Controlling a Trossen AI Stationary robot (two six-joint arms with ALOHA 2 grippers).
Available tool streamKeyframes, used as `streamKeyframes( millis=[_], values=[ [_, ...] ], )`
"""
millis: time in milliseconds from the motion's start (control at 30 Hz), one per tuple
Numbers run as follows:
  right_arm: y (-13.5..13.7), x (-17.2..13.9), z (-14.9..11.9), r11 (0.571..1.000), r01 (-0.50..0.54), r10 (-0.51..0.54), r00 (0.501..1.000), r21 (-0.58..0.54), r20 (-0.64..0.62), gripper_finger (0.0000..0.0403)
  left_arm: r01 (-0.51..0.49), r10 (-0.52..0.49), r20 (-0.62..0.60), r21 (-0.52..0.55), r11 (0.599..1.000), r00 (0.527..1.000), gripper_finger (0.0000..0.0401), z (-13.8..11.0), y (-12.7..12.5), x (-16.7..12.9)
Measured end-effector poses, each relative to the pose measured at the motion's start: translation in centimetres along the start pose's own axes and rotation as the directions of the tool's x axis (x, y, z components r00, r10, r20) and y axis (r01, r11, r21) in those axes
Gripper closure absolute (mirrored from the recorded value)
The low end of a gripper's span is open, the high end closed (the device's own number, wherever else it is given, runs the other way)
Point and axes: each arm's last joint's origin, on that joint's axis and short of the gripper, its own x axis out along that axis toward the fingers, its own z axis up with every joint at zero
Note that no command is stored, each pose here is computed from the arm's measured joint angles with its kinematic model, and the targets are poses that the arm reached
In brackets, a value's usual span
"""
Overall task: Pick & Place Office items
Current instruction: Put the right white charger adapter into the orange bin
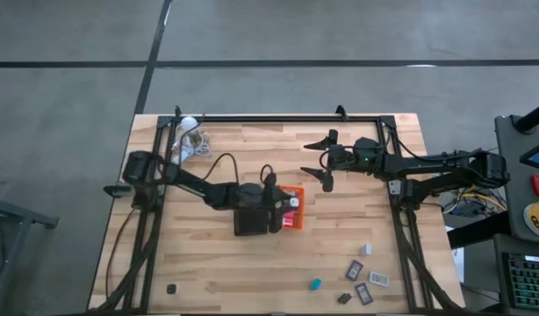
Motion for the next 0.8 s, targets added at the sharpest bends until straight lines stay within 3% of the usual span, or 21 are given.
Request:
streamKeyframes(
  millis=[333,800],
  values=[
    [0.0,0.0,0.0,1.0,-0.001,0.001,1.0,0.0,-0.002,0.0055,0.021,-0.022,-0.026,-0.021,1.0,0.999,0.0252,-0.4,3.0,2.4],
    [0.0,0.0,0.0,1.0,-0.001,0.001,1.0,0.0,-0.002,0.0054,0.007,-0.006,-0.086,0.016,1.0,0.996,0.0252,-1.4,3.8,2.6]
  ],
)
